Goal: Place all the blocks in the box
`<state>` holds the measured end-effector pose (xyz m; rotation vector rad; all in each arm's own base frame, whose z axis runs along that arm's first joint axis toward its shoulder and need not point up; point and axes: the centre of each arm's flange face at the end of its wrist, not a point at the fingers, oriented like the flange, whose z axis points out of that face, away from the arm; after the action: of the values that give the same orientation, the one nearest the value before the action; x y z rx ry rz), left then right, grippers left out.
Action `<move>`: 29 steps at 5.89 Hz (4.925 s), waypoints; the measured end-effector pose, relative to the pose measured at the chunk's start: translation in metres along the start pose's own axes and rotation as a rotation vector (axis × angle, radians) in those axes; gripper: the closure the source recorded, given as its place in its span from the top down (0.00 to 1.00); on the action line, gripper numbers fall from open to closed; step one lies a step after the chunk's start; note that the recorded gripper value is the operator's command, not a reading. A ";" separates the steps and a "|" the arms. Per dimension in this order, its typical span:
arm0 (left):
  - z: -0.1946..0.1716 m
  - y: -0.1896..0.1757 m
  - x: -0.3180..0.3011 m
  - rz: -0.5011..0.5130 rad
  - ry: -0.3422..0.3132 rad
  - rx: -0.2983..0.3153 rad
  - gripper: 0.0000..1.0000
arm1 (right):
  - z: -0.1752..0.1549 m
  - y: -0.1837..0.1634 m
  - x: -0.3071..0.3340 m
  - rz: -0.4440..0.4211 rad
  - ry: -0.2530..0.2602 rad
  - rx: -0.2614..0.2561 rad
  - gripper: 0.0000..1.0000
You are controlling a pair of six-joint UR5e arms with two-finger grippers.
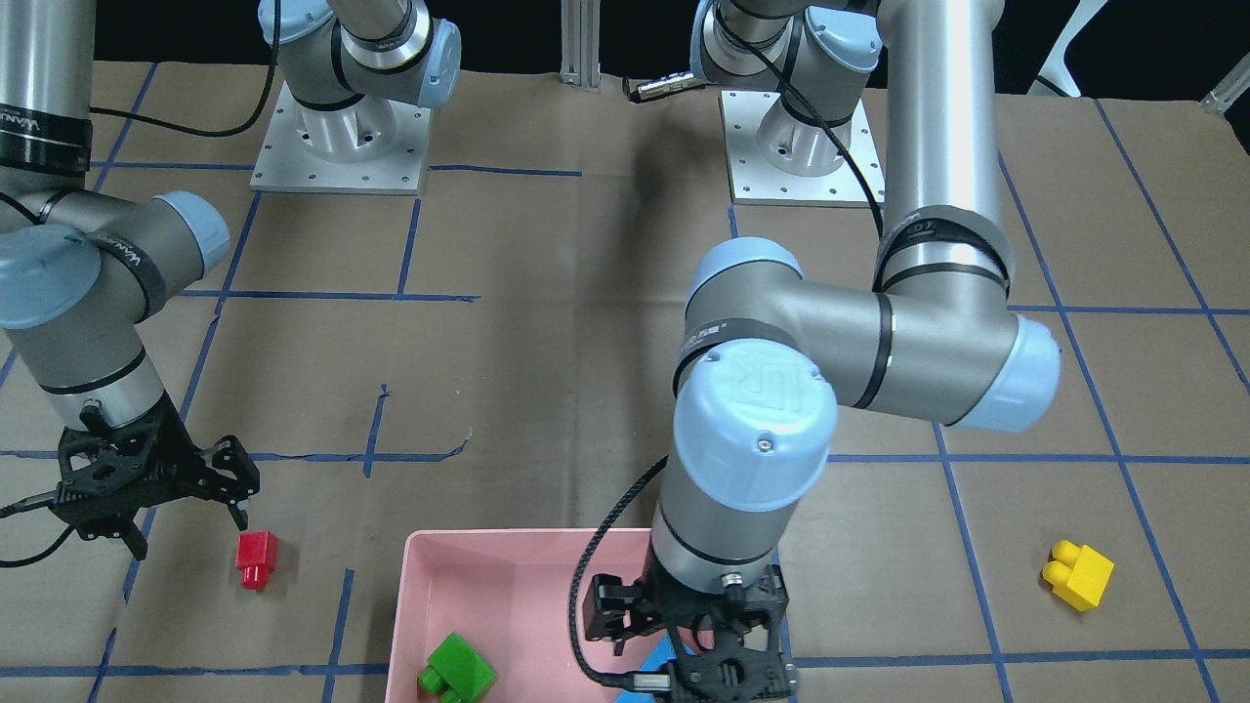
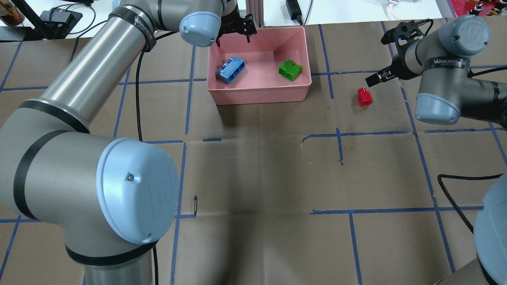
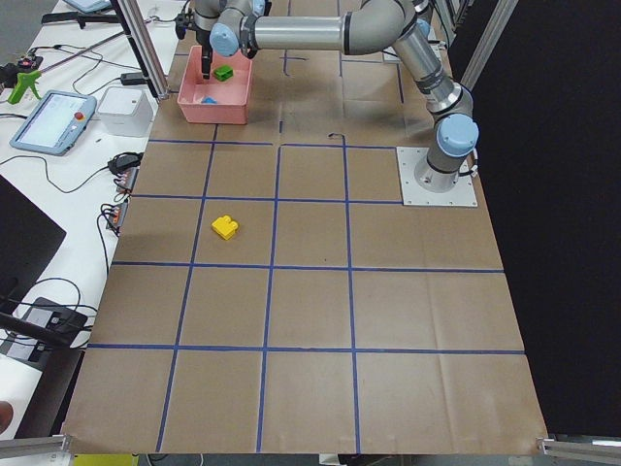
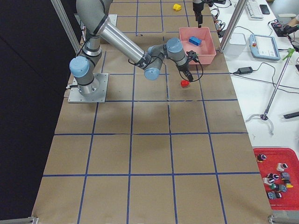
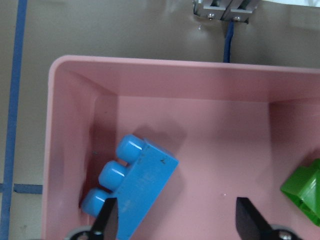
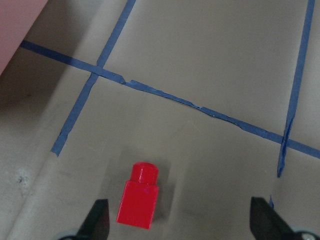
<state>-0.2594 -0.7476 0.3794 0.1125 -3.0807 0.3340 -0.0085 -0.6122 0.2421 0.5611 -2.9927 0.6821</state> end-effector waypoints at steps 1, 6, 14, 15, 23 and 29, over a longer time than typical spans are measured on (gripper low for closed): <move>-0.041 0.002 -0.053 -0.036 -0.023 -0.031 0.99 | 0.018 0.007 -0.001 0.020 -0.012 -0.023 0.95; -0.067 0.042 -0.379 0.031 -0.068 -0.135 0.99 | 0.057 0.013 -0.017 0.053 -0.034 -0.038 0.92; 0.132 0.032 -0.493 0.704 0.103 -0.184 0.99 | 0.005 -0.025 -0.011 0.056 -0.019 -0.011 0.06; 0.155 0.037 -0.497 0.694 0.124 -0.201 0.99 | -0.034 -0.062 -0.021 0.036 -0.052 -0.029 0.06; 0.158 0.041 -0.507 0.699 0.088 -0.185 0.09 | -0.008 -0.213 -0.266 0.038 -0.195 0.010 1.00; -0.073 0.024 -0.419 0.213 -0.016 -0.205 0.09 | -0.243 -0.147 -0.231 0.090 -0.047 -0.374 0.96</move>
<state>0.1582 -0.6798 0.4255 -0.2224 -3.1241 0.0215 0.2450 -0.5539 0.5004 0.4262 -3.0873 0.1021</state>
